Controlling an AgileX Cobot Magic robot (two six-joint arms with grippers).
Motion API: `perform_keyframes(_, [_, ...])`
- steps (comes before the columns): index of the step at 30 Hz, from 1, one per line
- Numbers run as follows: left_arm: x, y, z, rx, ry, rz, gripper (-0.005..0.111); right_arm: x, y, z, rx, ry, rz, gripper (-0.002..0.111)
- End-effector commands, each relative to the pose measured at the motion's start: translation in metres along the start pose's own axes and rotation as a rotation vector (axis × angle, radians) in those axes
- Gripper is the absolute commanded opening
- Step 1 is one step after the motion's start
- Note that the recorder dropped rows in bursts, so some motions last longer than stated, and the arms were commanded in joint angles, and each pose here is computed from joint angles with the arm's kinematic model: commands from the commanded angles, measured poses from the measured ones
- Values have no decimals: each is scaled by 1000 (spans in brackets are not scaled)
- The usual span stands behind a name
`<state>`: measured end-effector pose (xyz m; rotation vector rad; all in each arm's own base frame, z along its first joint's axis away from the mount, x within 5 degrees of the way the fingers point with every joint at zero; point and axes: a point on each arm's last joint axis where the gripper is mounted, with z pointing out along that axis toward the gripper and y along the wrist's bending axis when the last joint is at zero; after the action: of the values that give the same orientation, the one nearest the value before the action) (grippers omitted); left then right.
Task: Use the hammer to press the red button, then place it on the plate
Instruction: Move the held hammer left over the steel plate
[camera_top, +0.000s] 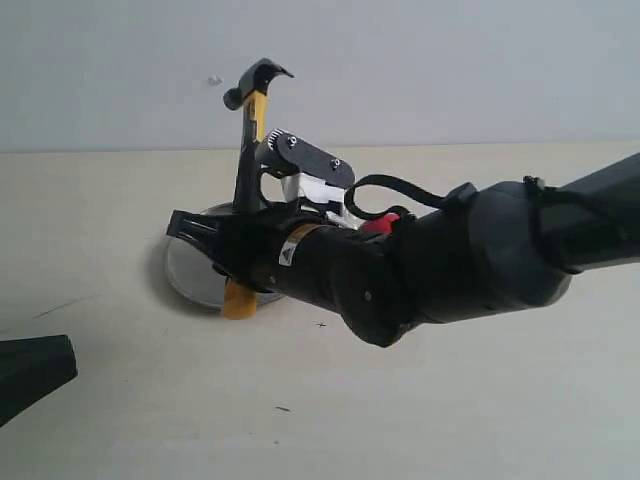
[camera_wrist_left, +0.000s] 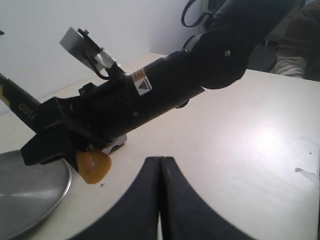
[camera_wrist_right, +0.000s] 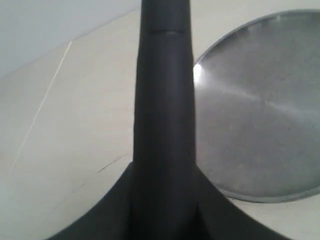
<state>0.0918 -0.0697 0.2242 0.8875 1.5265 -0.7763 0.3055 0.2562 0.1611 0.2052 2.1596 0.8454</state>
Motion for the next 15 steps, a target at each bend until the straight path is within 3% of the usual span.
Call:
perform_keyframes(1, [-2, 0, 0, 6, -10, 9, 0, -15, -4, 7, -154, -47, 56, 0])
perform_keyframes(7, [-2, 0, 0, 6, -10, 9, 0, -9, -30, 24, -208, 8, 188, 0])
perform_keyframes(15, [-2, 0, 0, 6, -10, 9, 0, 4, -32, 76, -287, 95, 258, 0])
